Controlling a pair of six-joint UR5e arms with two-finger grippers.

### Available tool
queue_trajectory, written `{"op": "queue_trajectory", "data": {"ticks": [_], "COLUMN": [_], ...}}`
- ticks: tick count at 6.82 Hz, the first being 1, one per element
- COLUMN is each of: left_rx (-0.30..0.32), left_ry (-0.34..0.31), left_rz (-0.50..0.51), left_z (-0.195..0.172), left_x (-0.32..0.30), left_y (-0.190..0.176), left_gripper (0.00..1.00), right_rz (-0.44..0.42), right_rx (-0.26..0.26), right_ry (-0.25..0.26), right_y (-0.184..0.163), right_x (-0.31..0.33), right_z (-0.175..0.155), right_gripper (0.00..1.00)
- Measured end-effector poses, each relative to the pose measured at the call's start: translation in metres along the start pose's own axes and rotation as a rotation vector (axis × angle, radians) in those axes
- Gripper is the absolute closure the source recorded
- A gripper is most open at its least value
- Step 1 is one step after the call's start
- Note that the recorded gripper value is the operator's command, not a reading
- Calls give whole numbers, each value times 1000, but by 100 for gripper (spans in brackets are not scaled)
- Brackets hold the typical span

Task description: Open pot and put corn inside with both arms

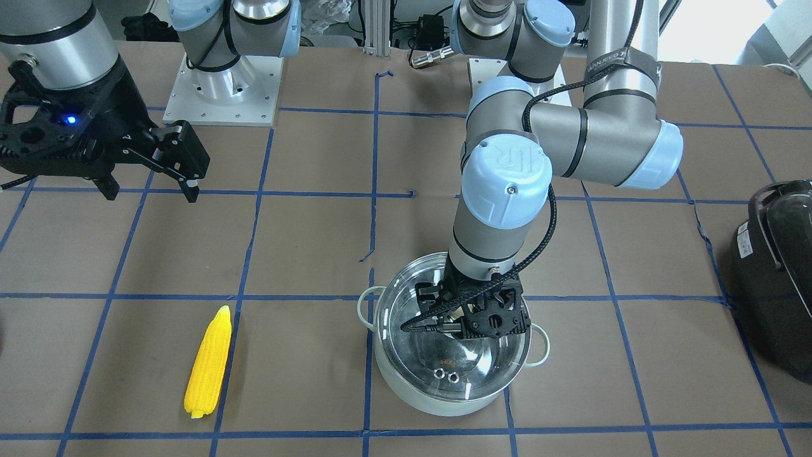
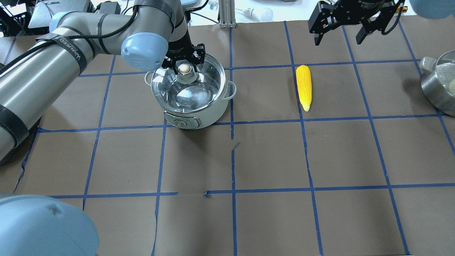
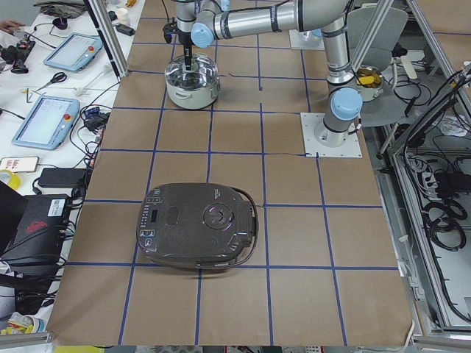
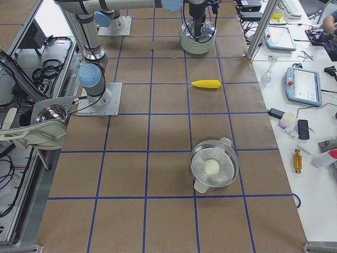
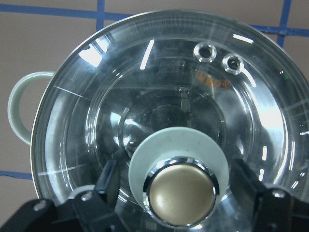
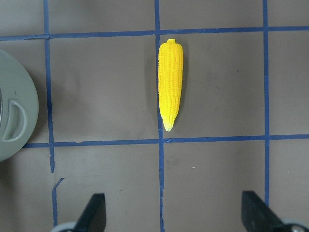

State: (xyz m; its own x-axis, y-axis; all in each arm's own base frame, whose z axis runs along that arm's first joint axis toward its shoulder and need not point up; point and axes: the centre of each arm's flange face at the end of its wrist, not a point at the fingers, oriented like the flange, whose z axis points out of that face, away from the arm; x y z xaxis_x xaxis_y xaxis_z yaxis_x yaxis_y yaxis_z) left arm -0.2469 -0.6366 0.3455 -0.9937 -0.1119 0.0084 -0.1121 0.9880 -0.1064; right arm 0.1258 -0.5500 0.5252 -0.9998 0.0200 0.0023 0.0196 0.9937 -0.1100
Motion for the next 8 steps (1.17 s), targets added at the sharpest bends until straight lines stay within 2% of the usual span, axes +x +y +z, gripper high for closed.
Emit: {"op": "queue_trajectory", "data": {"ticks": [1, 2, 5, 7, 8], "left_rx": [0, -1, -3, -16, -27], "left_ry": [16, 23, 20, 4, -5], "left_rz": [0, 0, -18, -12, -7], "left_z": [-4, -7, -36, -66, -65], "left_x": [0, 0, -21, -91, -143], "left_y": [1, 2, 0, -20, -33], "left_gripper": [86, 88, 89, 91, 91], "right_rz": [0, 1, 11, 45, 53], "right_rx": [0, 2, -11, -51, -65], "right_ry": [0, 0, 2, 0, -3], "right_y": [0, -1, -16, -45, -63], "right_x": [0, 1, 7, 27, 33], "right_z": [0, 1, 20, 67, 101], "right_gripper": [0, 0, 0, 0, 0]}}
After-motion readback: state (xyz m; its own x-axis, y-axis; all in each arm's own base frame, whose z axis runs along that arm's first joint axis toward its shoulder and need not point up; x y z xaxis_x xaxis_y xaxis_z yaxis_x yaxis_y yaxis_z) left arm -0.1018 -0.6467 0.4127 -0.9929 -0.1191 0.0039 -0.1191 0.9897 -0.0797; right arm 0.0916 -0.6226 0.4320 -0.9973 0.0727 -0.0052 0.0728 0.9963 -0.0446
